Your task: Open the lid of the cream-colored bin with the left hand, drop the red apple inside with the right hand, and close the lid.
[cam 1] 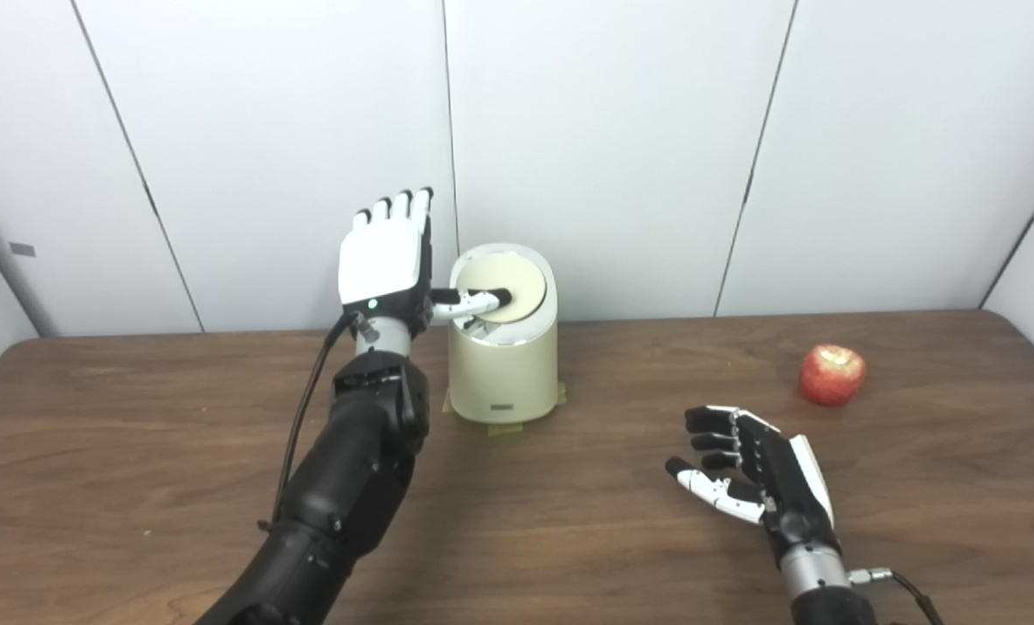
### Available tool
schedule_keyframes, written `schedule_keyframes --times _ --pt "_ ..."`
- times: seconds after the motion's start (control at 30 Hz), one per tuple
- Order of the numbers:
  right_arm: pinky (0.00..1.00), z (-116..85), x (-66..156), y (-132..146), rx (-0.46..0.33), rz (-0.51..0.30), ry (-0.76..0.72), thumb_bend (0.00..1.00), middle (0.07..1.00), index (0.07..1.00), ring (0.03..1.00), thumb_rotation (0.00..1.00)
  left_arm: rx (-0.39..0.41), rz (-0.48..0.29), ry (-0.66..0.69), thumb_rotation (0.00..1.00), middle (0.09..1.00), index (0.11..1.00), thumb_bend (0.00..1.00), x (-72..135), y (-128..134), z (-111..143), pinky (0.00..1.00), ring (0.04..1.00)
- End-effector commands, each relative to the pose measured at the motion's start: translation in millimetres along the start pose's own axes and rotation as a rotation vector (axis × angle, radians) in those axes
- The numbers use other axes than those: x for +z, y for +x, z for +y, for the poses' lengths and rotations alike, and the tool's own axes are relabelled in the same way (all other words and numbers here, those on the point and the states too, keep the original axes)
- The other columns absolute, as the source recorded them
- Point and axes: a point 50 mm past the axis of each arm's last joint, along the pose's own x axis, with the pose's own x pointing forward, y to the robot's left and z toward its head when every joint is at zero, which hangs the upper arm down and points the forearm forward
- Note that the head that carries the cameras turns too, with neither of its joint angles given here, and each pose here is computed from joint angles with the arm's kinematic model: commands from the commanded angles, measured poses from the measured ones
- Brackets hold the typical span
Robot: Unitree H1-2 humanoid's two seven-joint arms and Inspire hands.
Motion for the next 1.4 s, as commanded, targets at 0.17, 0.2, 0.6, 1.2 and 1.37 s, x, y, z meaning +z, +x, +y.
schedule_keyframes --times 0.17,0.2,0.6,1.2,1.37 --pt "0.61 -2.5 12.5 5.0 -0.003 -0.047 -0.003 0.31 0.685 0.648 0.671 0.07 0.236 -0.061 -0.318 1.0 1.0 1.0 0.58 31.3 8.6 55.6 1.0 1.0" --pt "0.61 -2.5 12.4 5.1 -0.002 -0.048 -0.004 0.31 0.685 0.646 0.67 0.07 0.243 -0.064 -0.364 1.0 1.0 1.0 0.58 31.2 7.3 58.1 1.0 1.0" --pt "0.6 -1.5 11.5 5.2 -0.006 -0.069 -0.018 0.31 0.677 0.644 0.668 0.08 0.189 -0.094 -0.936 0.64 0.826 0.812 0.3 1.8 -27.0 82.2 0.73 0.812" --pt "0.53 -66.4 108.9 34.9 0.035 -0.497 -0.464 0.88 0.768 0.78 0.686 0.5 0.007 -0.081 -1.121 0.69 0.826 0.8 0.51 -112.3 -127.3 54.3 0.73 0.81" --pt "0.65 -99.8 158.7 50.9 0.095 -0.524 -0.817 0.98 0.86 0.846 0.803 0.5 -0.032 -0.051 -1.124 0.69 0.817 0.779 0.47 -126.1 -157.8 44.5 0.73 0.811"
